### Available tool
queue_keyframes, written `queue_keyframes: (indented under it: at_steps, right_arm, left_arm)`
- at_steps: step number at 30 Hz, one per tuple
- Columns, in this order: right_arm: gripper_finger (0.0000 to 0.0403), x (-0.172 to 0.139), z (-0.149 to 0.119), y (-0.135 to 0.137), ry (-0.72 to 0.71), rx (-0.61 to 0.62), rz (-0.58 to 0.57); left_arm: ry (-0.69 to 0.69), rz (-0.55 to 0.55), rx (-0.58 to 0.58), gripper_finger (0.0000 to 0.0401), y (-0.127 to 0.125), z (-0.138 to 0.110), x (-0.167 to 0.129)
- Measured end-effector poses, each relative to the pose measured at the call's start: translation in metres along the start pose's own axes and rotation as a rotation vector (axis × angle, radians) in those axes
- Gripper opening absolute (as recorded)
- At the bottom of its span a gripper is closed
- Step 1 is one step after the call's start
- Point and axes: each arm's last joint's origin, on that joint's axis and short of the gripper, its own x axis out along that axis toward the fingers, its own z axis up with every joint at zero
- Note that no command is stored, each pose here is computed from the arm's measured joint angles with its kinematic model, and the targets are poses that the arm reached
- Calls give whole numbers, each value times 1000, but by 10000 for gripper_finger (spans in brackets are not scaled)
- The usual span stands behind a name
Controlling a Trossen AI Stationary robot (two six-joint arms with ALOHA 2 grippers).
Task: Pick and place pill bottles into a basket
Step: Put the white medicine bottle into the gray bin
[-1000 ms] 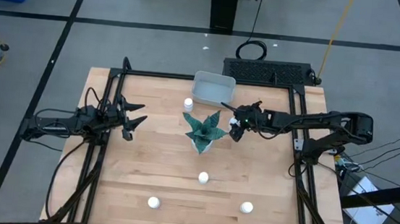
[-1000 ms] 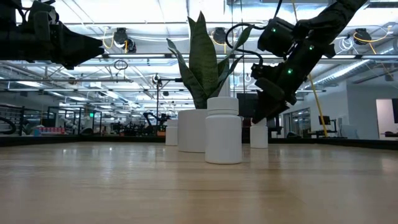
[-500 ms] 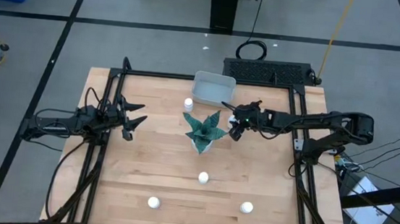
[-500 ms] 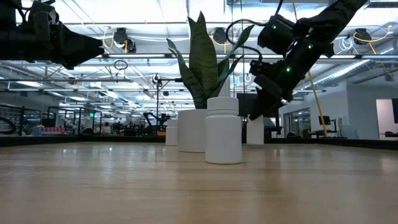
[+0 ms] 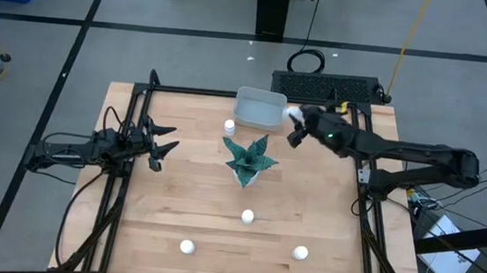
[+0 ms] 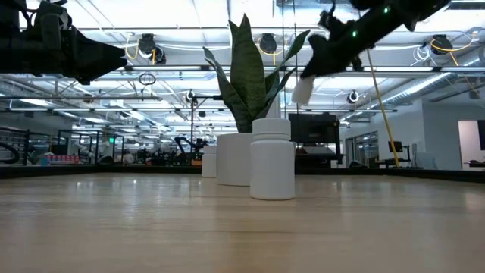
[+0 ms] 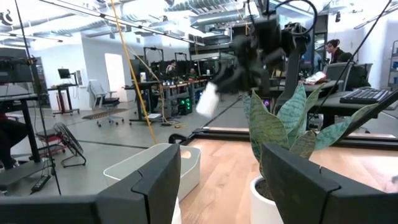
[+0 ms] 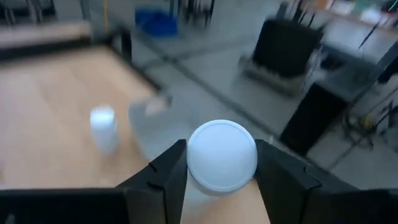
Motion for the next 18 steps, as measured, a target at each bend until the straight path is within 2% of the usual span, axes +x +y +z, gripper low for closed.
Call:
queue_keyframes:
  at_steps: [4, 10, 18]
  right_arm:
    - [149, -6, 18, -3, -148, 26, 0]
    - [152, -3, 27, -1, -249, 8, -9]
    - [149, 21, 51, 6, -213, -28, -35]
  left_arm:
    - [0, 0, 0, 227, 0, 0, 0]
    - [1, 0, 0, 227, 0, 0, 0]
    - [0, 0, 0, 227, 0, 0, 0]
